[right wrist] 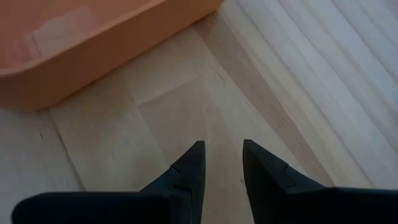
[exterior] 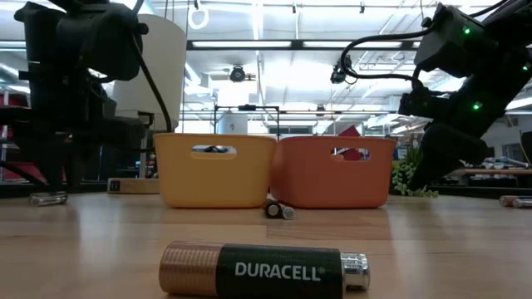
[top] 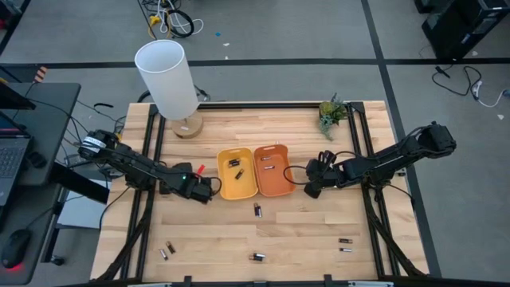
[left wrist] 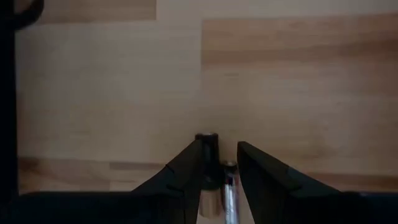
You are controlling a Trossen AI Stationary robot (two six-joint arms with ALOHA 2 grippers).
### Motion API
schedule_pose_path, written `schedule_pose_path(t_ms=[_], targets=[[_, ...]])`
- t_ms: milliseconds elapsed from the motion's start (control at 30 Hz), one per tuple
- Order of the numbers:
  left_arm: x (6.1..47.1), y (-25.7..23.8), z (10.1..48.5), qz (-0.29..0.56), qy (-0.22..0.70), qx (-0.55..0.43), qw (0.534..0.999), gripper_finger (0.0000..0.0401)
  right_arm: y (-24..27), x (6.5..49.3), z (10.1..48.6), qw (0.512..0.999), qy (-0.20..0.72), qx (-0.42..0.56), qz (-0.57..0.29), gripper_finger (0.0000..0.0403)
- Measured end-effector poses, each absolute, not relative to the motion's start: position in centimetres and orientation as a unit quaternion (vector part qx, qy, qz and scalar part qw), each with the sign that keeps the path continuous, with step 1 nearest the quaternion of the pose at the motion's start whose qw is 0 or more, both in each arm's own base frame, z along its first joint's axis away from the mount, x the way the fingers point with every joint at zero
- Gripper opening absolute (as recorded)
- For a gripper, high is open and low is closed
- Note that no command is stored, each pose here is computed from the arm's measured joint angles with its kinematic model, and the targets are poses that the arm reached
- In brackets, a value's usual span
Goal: Sort batteries
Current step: Put the top left black battery into the yellow bin
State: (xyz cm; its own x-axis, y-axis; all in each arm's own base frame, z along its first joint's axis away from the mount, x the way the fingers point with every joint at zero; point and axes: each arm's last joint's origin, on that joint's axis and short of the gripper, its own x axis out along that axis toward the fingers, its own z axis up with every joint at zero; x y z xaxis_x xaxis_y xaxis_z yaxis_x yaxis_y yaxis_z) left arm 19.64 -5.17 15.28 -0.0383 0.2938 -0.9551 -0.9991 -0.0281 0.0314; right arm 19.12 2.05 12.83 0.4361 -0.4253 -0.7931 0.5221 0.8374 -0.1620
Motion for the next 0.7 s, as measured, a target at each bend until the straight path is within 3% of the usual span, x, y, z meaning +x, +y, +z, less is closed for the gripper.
schedule_pose_path(t_ms=[567,700], targets=[[18.9,-5.0,13.0,0.572,0.406,-0.449,0.554,0.0116,2.1,19.1,12.8,0.845,0.455,0.058,-0.274,0.0093],[18.8,-5.1,12.9,0.575,0.412,-0.444,0.550,0.0093,2.1,19.1,12.8,0.845,0.455,0.057,-0.273,0.0093]])
